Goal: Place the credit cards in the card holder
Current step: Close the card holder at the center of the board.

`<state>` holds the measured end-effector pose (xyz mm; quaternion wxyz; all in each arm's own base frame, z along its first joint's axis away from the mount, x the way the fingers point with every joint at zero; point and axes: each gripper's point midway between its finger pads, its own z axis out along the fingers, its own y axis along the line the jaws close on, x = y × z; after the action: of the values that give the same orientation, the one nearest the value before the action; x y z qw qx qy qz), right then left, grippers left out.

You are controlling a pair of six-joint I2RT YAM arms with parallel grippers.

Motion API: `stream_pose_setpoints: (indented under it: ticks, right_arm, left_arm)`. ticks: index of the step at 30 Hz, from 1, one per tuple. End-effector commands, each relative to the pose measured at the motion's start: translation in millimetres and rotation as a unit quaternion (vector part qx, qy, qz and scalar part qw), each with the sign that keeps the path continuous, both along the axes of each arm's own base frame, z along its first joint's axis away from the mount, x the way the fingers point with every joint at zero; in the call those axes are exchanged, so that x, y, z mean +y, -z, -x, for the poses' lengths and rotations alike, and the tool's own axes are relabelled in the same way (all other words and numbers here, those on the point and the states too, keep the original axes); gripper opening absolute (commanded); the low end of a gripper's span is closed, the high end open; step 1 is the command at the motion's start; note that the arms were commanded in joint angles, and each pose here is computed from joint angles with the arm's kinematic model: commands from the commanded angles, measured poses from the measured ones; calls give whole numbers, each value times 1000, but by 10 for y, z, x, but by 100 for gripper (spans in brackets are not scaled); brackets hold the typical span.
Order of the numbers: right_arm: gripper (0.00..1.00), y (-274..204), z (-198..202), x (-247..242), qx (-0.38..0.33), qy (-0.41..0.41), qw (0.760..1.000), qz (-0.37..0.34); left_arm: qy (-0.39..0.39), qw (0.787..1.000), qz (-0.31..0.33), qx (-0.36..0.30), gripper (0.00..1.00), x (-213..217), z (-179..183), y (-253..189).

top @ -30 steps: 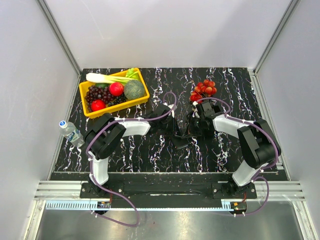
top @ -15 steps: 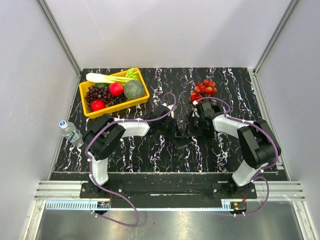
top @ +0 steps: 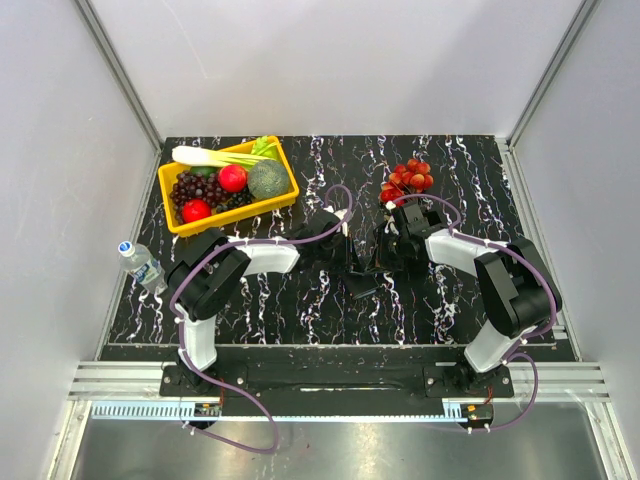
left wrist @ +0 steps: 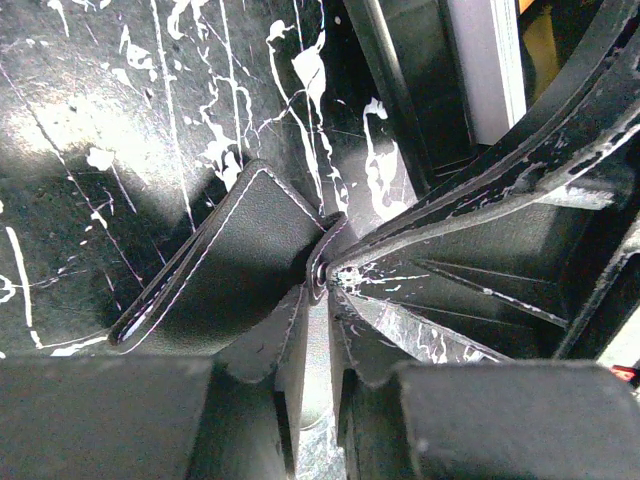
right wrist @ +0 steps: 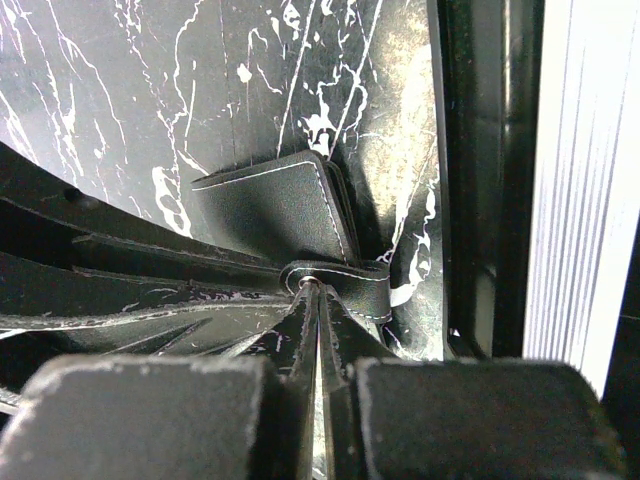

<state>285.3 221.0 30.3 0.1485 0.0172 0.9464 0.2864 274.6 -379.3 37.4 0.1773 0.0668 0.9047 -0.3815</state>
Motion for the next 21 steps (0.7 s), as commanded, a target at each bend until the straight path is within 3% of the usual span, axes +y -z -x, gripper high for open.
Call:
stream_pose_setpoints:
  ticks: [1, 11, 21]
  right_arm:
    - [6, -47, -76, 48, -20, -5, 1000, -1]
    - [6, -35, -60, 51, -17, -8, 1000, -2]
    - [10, -249, -135, 63, -46, -5, 999, -8]
  left_arm:
    - [-3, 999, 24, -26, 18, -80, -81, -190]
    - [-9, 999, 27, -21, 0, -75, -71, -139]
    - [-15, 999, 22, -20, 0, -37, -61, -192]
